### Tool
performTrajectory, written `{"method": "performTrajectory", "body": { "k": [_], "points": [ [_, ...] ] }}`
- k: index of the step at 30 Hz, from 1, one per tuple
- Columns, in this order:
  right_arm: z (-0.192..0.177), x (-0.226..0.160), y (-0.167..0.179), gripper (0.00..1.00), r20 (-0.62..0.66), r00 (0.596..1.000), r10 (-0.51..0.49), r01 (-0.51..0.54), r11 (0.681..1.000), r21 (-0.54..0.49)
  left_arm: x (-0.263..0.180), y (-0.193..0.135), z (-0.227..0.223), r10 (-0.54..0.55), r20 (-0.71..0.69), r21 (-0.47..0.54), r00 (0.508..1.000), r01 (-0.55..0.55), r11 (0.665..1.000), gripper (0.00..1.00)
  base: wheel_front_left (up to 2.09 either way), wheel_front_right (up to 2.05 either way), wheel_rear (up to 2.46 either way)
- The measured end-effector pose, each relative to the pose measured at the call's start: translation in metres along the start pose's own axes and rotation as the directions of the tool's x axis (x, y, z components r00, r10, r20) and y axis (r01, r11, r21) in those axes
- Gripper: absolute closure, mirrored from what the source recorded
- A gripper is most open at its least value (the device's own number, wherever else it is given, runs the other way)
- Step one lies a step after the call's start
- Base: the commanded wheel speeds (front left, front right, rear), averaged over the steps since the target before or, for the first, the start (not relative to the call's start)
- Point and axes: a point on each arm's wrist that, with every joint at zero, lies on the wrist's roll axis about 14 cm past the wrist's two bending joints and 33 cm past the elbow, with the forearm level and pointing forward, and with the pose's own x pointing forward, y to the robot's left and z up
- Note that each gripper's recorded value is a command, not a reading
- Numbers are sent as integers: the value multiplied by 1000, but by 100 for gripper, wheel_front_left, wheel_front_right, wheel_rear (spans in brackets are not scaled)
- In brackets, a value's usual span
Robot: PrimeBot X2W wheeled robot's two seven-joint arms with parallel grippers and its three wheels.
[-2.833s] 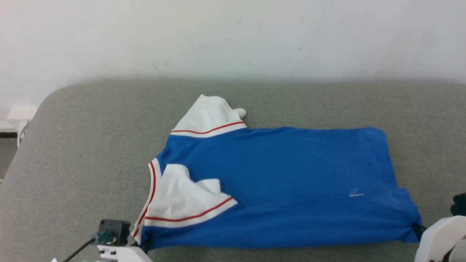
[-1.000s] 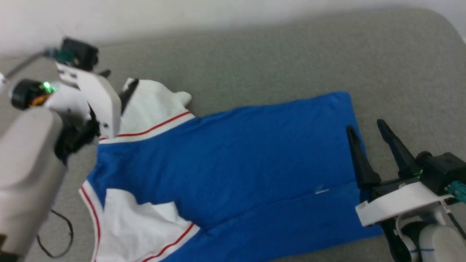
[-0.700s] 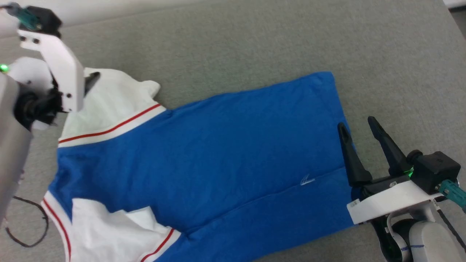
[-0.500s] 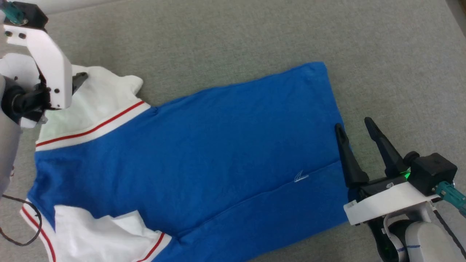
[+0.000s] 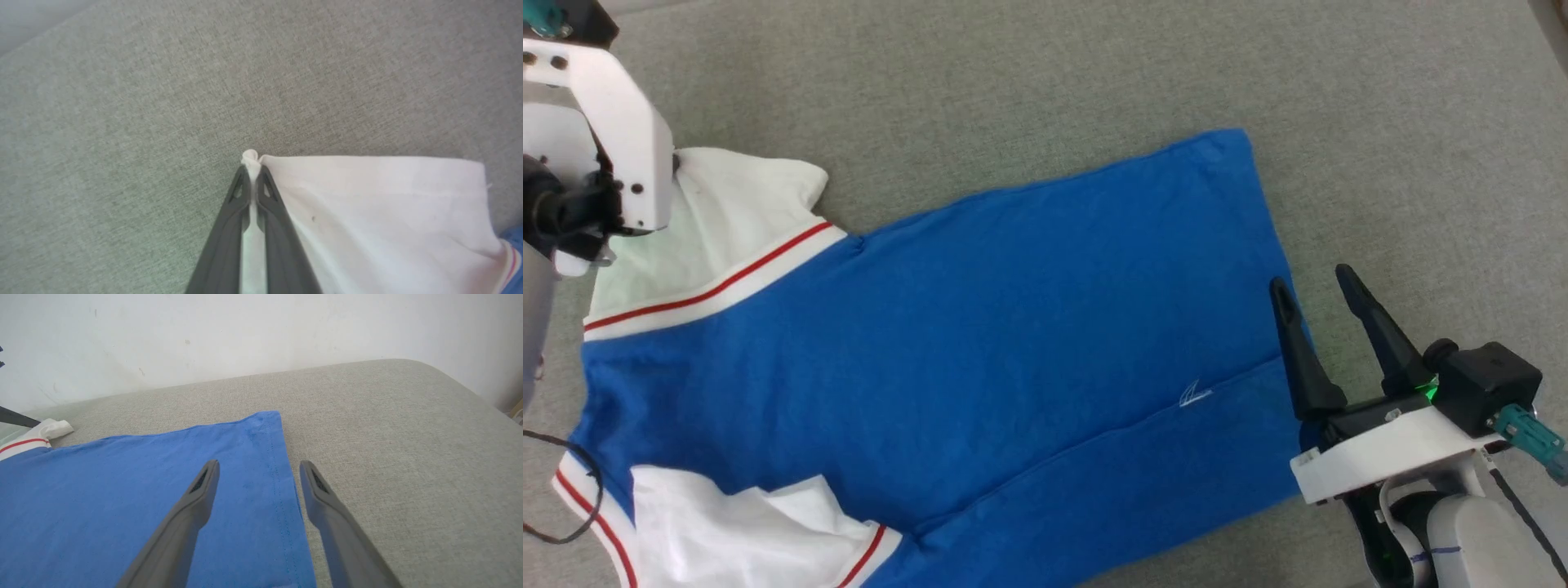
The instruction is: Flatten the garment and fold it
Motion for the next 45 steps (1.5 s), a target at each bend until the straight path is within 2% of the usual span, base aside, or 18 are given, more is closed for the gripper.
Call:
{"method": "performTrajectory", "body": {
  "k": [3, 6, 10, 15, 18, 23, 28, 34, 38, 43, 45],
  "points": [
    [5, 0, 1, 0, 11, 1000, 6, -6, 1000, -6, -3, 0, 1, 19, 53, -13, 998, -18, 1000, 100, 0, 0, 0],
    [9, 0, 4, 0, 10, 1000, 16, -15, 1000, -24, -12, -1, 3, 41, 104, 24, 994, -43, 999, 100, 0, 0, 0],
    [16, 0, 4, 0, -5, 999, 35, -35, 998, -54, -34, -10, 24, 29, 265, 56, 964, -46, 997, 100, 0, 0, 0],
    [9, 5, -3, 0, -154, 986, 64, -83, 989, -122, -54, -29, 15, -9, 329, 98, 944, -25, 995, 100, 0, 0, 0],
    [10, 13, -5, 0, -241, 966, 91, -132, 978, -159, -76, -33, 17, -14, 418, 121, 908, -41, 992, 100, 0, 0, 0],
    [12, 34, -1, 0, -396, 909, 127, -223, 952, -208, -108, -46, 14, -33, 536, 135, 843, -47, 990, 100, 0, 0, 0],
    [23, 64, 7, 0, -492, 861, 129, -288, 921, -264, -136, -51, 3, -19, 619, 107, 785, -61, 992, 100, 0, 0, 0],
    [14, 96, 8, 0, -603, 795, 73, -330, 885, -328, -156, -52, -10, 18, 683, 47, 730, -69, 996, 100, 0, 0, 0],
    [3, 116, 7, 0, -646, 762, 33, -350, 861, -369, -159, -51, -19, 38, 697, 24, 716, -76, 997, 100, 0, 0, 0],
    [-35, 122, 4, 0, -730, 684, -13, -389, 840, -379, -157, -53, -29, 43, 698, 5, 715, -65, 998, 100, 0, 0, 0],
    [-42, 127, 9, 0, -736, 677, 0, -407, 833, -375, -157, -51, -31, 54, 697, -4, 715, -71, 997, 100, 0, 0, 0]
  ]
}}
